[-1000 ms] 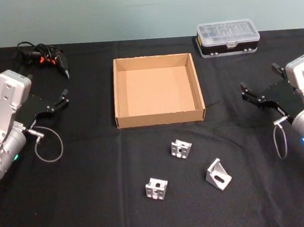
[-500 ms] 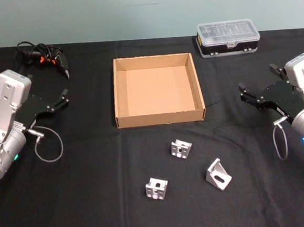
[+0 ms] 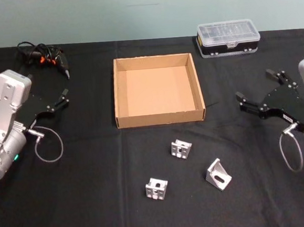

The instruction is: Use one hand to pick up the angle iron from the table and place it into the box.

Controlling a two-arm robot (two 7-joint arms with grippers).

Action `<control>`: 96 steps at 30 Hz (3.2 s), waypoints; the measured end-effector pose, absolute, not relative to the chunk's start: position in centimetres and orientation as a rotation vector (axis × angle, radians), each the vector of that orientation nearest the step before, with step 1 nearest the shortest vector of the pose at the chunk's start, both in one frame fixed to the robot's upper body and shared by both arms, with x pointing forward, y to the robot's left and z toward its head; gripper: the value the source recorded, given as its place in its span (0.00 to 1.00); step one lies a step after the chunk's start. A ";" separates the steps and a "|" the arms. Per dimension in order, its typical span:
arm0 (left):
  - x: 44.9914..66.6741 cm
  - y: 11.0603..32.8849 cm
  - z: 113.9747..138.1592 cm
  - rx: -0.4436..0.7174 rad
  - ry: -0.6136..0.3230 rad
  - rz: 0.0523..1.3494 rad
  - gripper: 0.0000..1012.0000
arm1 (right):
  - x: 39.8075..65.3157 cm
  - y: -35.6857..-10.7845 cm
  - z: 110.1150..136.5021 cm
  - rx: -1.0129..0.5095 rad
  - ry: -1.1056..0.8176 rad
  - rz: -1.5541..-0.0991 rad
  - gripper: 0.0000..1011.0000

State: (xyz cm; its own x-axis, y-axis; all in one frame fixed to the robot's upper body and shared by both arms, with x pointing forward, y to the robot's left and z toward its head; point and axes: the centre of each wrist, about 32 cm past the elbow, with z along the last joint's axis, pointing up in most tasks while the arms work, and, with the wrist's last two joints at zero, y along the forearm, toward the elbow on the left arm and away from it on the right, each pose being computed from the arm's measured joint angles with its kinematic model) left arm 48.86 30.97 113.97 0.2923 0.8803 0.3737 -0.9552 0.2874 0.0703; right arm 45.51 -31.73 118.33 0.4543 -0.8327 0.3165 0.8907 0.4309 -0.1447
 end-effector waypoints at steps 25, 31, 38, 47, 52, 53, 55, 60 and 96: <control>48.9 31.0 114.0 0.304 -0.285 1.248 1.00 | 39.5 -32.2 124.1 -0.363 0.027 -0.772 0.99; 48.9 31.0 114.0 0.304 -0.285 1.248 1.00 | 38.4 -31.7 123.8 -0.403 0.068 -0.721 0.99; 48.9 31.0 114.0 0.304 -0.285 1.248 1.00 | 37.6 -31.0 122.8 -0.453 0.119 -0.696 0.99; 48.9 31.0 114.0 0.304 -0.285 1.248 1.00 | 37.7 -30.1 121.6 -0.508 0.159 -0.680 0.99; 48.9 31.0 114.0 0.304 -0.285 1.248 1.00 | 38.0 -29.7 120.7 -0.534 0.173 -0.678 0.99; 48.9 31.0 114.0 0.304 -0.285 1.248 1.00 | 38.0 -29.7 120.7 -0.534 0.173 -0.678 0.99; 48.9 31.0 114.0 0.304 -0.285 1.248 1.00 | 38.2 -29.4 120.3 -0.538 0.176 -0.678 0.99; 48.9 31.0 114.0 0.304 -0.285 1.248 1.00 | 38.6 -29.0 120.1 -0.537 0.173 -0.671 0.99; 48.9 31.0 114.0 0.304 -0.285 1.248 1.00 | 40.9 -28.0 118.9 -0.534 0.153 -0.670 0.99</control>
